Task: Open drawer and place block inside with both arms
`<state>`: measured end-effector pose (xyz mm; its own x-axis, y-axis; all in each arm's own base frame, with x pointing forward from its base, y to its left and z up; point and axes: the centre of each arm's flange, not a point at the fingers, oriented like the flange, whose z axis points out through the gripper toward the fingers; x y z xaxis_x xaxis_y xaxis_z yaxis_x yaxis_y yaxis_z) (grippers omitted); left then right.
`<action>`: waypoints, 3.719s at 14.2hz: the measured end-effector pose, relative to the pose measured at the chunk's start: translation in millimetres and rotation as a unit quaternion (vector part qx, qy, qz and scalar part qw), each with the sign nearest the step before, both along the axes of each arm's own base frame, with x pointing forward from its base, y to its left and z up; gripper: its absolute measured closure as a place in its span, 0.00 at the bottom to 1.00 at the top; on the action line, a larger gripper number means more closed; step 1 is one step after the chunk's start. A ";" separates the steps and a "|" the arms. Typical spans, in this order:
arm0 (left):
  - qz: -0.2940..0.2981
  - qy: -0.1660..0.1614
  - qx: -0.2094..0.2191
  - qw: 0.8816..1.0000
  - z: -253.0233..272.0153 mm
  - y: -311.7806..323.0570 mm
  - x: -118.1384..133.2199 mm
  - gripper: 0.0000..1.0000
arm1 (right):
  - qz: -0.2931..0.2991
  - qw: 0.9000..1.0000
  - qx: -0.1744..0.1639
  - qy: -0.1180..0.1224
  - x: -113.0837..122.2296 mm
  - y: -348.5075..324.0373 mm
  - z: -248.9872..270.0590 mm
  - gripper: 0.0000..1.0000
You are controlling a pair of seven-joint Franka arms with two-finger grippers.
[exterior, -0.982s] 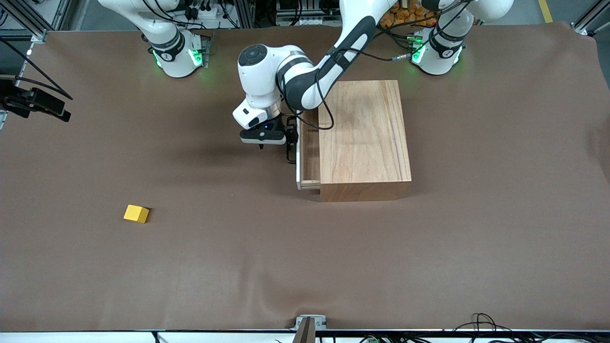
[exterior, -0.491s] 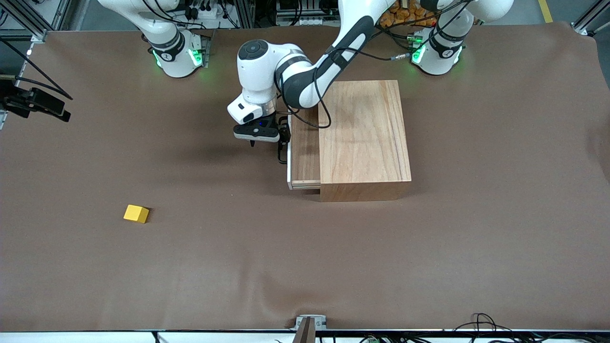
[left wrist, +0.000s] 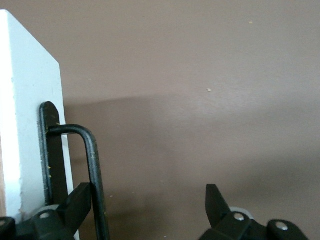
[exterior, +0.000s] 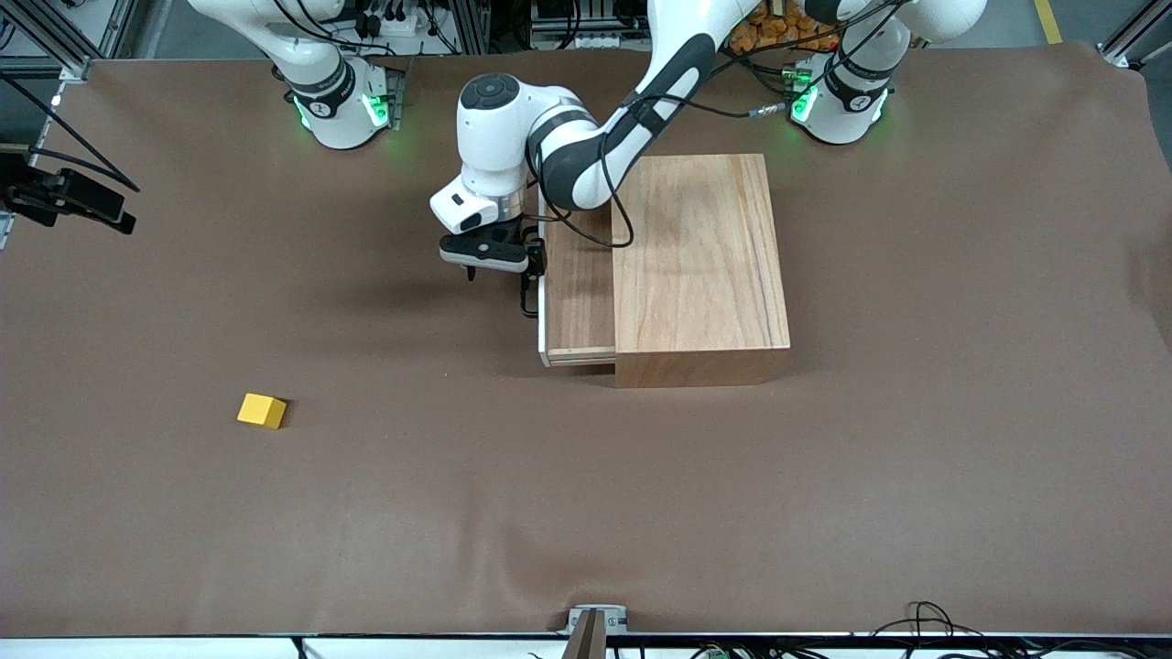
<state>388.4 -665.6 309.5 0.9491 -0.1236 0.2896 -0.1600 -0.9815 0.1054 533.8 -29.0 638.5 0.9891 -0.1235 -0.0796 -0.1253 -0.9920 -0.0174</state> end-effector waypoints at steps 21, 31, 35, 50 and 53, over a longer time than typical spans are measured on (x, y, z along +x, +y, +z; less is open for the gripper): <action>0.072 0.046 -0.071 0.994 166.0 76.2 76.0 0.00 | -0.008 1.000 -0.002 0.005 50.6 -9.4 -65.8 0.00; -0.008 0.084 0.010 0.996 194.1 225.9 180.1 0.00 | -0.006 0.999 -0.004 0.037 119.6 -9.5 -218.8 0.00; -0.011 0.110 0.036 0.993 205.8 289.8 205.4 0.00 | -0.002 0.999 -0.004 0.042 133.8 -5.3 -268.3 0.00; 0.019 0.197 0.067 0.978 311.9 554.1 205.9 0.00 | -0.016 0.999 -0.020 0.028 155.4 -36.5 -399.7 0.00; 0.040 0.190 0.075 0.978 349.9 583.4 174.5 0.00 | -0.035 0.999 -0.012 0.034 153.4 -45.5 -425.2 0.00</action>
<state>562.9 -82.2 659.4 0.9931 -0.0586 -0.1020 -0.0593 -0.9982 -0.0042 687.2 -74.5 213.4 0.9703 -0.1957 -0.1420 -0.1953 -0.9806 0.0169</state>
